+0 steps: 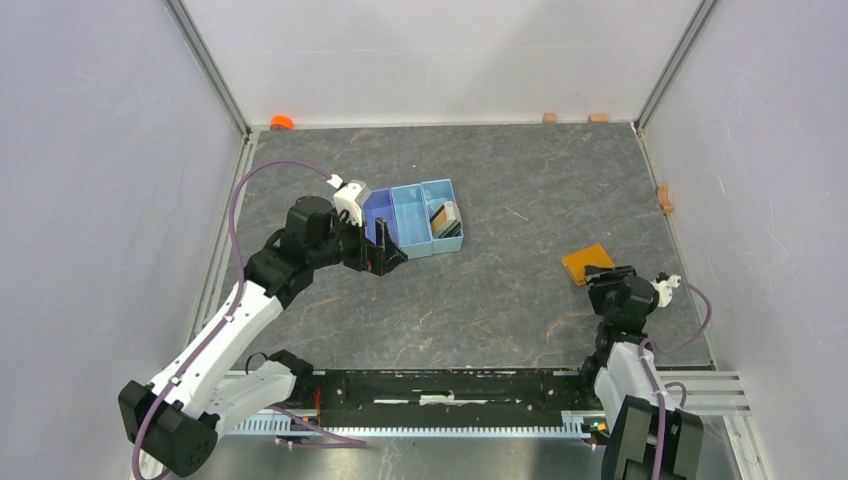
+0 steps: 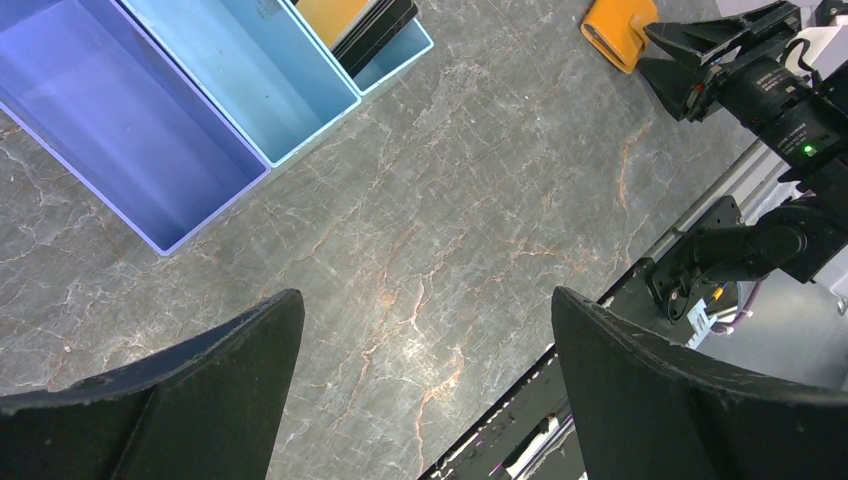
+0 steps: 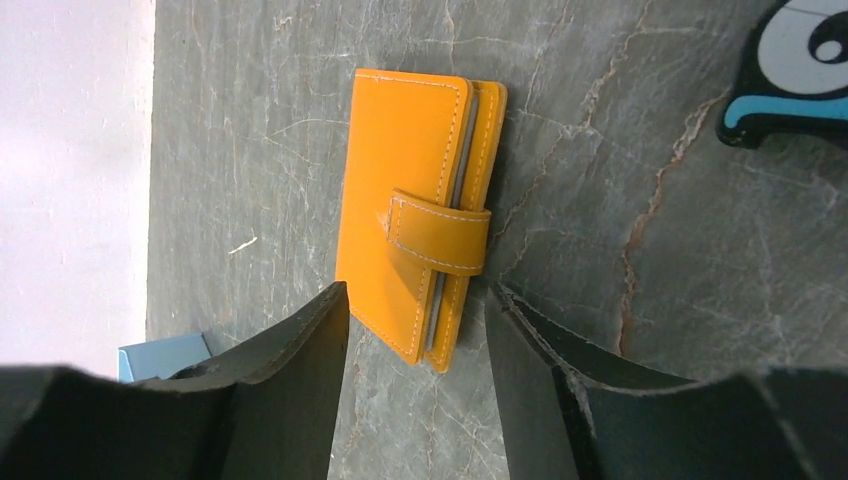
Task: Put the credit cards into the card holder
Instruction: Pick up the card holder from the center of the board.
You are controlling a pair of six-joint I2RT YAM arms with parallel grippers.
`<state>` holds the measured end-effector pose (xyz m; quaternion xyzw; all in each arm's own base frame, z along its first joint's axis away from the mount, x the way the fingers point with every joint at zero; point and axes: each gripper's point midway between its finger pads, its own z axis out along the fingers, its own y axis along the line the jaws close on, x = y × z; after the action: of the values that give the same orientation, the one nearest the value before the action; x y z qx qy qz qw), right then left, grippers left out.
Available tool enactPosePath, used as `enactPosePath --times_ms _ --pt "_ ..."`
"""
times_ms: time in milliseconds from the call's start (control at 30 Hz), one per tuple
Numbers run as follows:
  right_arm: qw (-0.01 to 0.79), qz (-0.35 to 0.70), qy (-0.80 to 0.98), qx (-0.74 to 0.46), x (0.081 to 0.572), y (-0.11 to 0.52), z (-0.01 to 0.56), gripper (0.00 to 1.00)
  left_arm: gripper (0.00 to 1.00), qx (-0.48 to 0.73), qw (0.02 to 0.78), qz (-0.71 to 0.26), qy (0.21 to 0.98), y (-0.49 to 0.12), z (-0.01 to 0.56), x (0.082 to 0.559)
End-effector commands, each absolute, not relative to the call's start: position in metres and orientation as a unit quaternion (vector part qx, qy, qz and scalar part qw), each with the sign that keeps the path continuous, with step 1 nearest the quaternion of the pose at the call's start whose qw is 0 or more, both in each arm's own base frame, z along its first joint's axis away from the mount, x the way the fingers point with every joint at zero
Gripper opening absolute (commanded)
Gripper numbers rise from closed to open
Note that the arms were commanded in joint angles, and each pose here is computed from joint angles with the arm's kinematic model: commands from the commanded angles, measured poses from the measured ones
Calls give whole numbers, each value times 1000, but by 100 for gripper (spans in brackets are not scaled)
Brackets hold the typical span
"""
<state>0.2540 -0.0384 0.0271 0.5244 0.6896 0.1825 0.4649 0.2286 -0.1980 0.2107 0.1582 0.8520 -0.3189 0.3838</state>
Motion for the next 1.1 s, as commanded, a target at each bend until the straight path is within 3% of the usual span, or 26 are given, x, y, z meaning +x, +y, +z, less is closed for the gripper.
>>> enactPosePath --times_ms 0,333,400,700,1067 --pt "380 157 726 551 199 -19 -48 58 100 174 397 -324 841 -200 216 228" --pt "367 167 723 561 199 -15 -51 51 100 176 396 -323 841 -201 216 228" --pt "366 170 723 561 201 -14 -51 45 100 175 396 -323 842 -201 215 228" --pt "392 175 735 525 224 -19 -37 0 100 178 390 -318 846 -202 209 228" --pt "393 194 813 385 249 1 -20 0 100 195 366 -317 853 -211 195 222"
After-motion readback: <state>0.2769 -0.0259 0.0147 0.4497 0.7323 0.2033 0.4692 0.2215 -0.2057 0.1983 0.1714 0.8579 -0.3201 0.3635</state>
